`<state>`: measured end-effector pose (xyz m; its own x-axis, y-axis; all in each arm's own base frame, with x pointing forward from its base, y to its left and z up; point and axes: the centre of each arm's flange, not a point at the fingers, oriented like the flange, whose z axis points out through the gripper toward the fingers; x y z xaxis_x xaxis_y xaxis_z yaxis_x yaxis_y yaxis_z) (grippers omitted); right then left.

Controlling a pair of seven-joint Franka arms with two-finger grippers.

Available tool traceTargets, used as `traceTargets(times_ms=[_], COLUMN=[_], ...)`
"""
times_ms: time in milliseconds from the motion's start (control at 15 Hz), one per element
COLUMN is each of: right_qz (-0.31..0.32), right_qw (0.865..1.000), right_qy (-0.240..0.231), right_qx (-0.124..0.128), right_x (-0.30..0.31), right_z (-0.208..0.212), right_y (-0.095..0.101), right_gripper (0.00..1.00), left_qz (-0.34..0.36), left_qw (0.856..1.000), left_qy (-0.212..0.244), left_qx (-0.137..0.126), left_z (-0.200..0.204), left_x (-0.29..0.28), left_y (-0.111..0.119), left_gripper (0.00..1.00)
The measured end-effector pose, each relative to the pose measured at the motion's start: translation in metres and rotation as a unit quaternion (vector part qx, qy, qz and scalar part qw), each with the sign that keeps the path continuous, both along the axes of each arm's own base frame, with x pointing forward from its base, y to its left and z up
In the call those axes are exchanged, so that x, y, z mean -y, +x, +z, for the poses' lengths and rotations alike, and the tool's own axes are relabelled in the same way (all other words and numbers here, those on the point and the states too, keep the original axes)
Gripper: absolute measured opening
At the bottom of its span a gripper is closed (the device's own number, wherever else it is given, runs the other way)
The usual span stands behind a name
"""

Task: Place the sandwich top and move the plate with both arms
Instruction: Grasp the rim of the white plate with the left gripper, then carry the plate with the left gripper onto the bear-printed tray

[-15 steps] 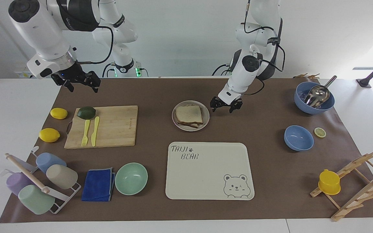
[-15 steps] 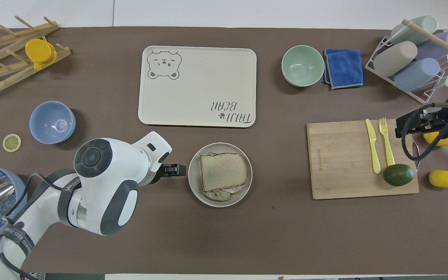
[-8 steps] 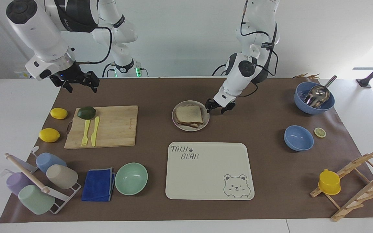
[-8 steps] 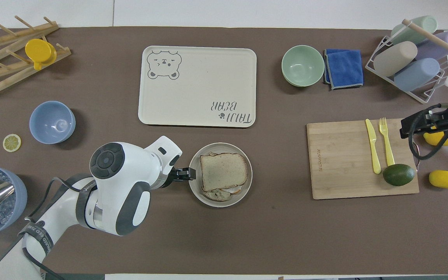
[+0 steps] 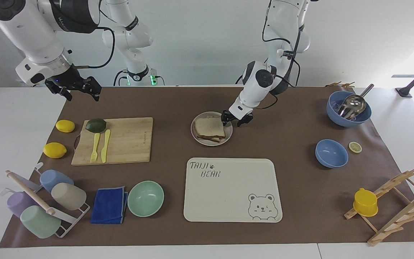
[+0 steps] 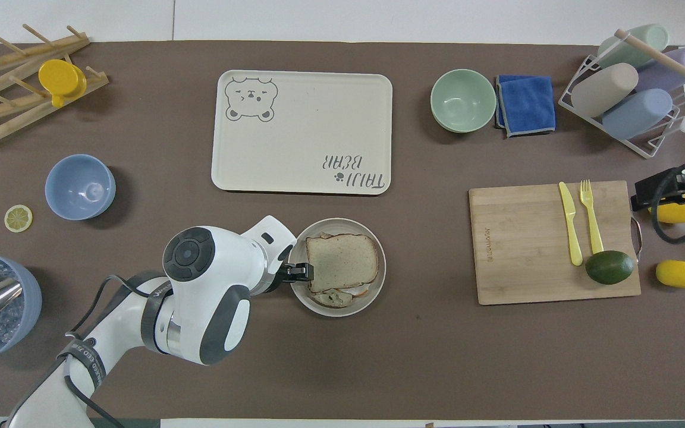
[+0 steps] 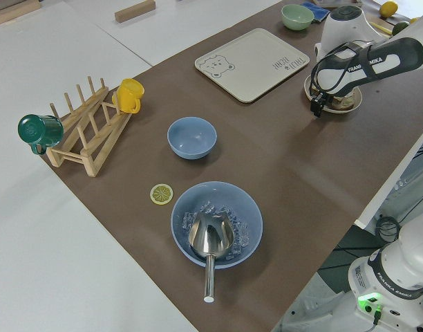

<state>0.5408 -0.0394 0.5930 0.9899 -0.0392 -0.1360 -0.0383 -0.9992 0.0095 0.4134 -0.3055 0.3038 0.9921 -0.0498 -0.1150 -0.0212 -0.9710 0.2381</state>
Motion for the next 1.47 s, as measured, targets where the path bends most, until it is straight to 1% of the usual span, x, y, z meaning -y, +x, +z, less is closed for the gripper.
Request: traceTargets(times_ms=[67, 133, 200, 267, 333, 400, 467, 533, 600, 733, 800, 1000, 1133, 1200, 1333, 1467], right_qz=[0.0, 0.0, 0.0, -0.001, -0.001, -0.001, -0.001, -0.001, 0.0, 0.001, 0.002, 0.006, 0.006, 0.006, 0.006, 0.006], right_qw=[1.0, 1.0, 1.0, 1.0, 1.0, 1.0, 1.0, 1.0, 1.0, 1.0, 1.0, 1.0, 1.0, 1.0, 1.0, 1.0], right_qy=[0.0, 0.0, 0.0, 0.0, 0.0, 0.0, 0.0, 0.0, 0.0, 0.0, 0.0, 0.0, 0.0, 0.0, 0.0, 0.0], right_qx=[0.0, 0.0, 0.001, 0.001, 0.003, 0.004, 0.005, 0.005, 0.006, 0.006, 0.006, 0.006, 0.006, 0.006, 0.006, 0.006], right_x=[0.0, 0.0, 0.0, 0.001, 0.001, 0.001, 0.001, 0.001, 0.001, -0.001, -0.002, -0.006, -0.007, -0.006, -0.007, -0.007], right_z=[0.0, 0.0, 0.001, 0.001, 0.003, 0.004, 0.005, 0.005, 0.006, 0.006, 0.006, 0.006, 0.006, 0.006, 0.006, 0.006], right_y=[0.0, 0.0, 0.0, 0.0, -0.001, -0.001, -0.001, -0.001, -0.001, -0.001, -0.001, -0.001, -0.001, -0.001, -0.001, -0.001], right_gripper=[1.0, 1.0, 1.0, 1.0, 1.0, 1.0, 1.0, 1.0, 1.0, 1.0, 1.0, 1.0, 1.0, 1.0, 1.0, 1.0], left_qz=[0.001, 0.001, 0.001, 0.001, 0.0, -0.002, -0.005, -0.007, -0.009, -0.005, -0.002, 0.009, 0.022, 0.03, 0.044, 0.055], left_qw=[1.0, 1.0, 1.0, 1.0, 1.0, 1.0, 1.0, 1.0, 1.0, 1.0, 1.0, 1.0, 1.0, 0.999, 0.998, 0.997], left_qy=[0.0, 0.0, 0.0, 0.0, 0.0, 0.0, 0.001, 0.003, 0.004, -0.001, -0.003, -0.003, -0.007, -0.011, -0.026, -0.042], left_qx=[0.0, 0.0, 0.0, 0.0, 0.0, -0.001, -0.002, -0.003, -0.004, -0.002, 0.001, -0.003, -0.015, -0.024, -0.035, -0.024], left_z=[0.0, 0.0, 0.0, 0.0, 0.0, -0.001, -0.003, -0.005, -0.008, -0.006, -0.003, -0.004, 0.011, 0.026, 0.068, 0.11], left_x=[0.0, -0.001, -0.001, 0.0, 0.0, 0.002, 0.004, 0.006, 0.007, 0.009, 0.008, -0.001, -0.012, -0.02, -0.041, -0.06], left_y=[0.0, 0.0, 0.0, 0.0, 0.0, -0.001, -0.003, -0.005, -0.006, -0.004, -0.001, 0.005, 0.023, 0.037, 0.076, 0.116], left_gripper=[0.7, 0.66, 0.66, 0.6, 0.6, 0.52, 0.42, 0.42, 0.38, 0.15, 0.12, 0.11, 0.1, 0.04, 0.04, 0.04])
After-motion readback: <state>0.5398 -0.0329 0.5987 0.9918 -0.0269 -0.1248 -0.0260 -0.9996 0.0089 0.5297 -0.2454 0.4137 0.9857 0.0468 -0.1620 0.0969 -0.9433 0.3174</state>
